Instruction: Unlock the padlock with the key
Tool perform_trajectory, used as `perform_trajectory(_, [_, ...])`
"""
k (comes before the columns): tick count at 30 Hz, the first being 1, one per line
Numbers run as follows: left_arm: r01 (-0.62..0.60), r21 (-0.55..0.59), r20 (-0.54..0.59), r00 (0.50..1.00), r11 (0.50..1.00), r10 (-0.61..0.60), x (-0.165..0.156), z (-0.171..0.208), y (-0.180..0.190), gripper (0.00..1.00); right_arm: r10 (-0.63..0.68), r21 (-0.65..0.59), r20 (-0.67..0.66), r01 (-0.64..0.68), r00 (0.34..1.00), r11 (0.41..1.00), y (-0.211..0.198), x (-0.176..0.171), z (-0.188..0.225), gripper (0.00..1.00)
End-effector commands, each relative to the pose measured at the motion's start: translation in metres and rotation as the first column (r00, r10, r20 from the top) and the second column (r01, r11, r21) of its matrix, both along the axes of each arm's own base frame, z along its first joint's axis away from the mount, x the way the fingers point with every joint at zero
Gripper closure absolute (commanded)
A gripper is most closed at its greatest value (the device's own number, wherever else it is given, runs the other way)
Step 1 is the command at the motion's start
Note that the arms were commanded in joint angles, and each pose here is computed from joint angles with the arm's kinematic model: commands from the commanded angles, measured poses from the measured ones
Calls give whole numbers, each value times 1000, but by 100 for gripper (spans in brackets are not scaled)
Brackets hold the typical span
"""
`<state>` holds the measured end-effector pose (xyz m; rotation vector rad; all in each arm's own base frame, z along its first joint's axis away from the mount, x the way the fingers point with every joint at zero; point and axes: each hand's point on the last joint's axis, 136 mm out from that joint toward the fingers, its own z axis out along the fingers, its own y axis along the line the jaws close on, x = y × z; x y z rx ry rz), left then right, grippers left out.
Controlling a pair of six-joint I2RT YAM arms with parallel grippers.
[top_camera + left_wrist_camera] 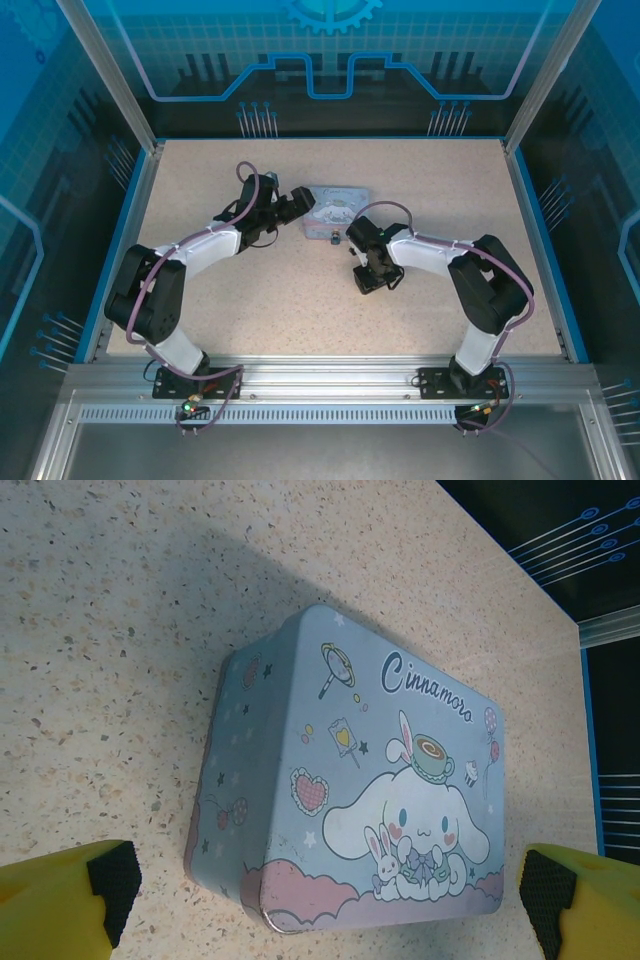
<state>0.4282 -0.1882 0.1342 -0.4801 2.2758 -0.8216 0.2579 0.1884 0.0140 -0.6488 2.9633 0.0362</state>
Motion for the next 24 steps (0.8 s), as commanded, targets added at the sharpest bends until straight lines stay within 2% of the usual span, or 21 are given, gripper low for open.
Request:
perform_trajectory(1, [-5,-29,7,1000,1000,6,6,5,-1,1,17,0,-7,-17,1000,1000,3,-3,6,61])
perform_trajectory(5, [-5,-30,5,1000,1000,5,6,4,-1,1,2,6,-6,-2,1000,1000,1,-7,11,54])
perform_trajectory(24, [-11,-32,6,1000,999,11,6,4,0,1,4,2,-31,-4,1000,1000,1,-11,-2,57])
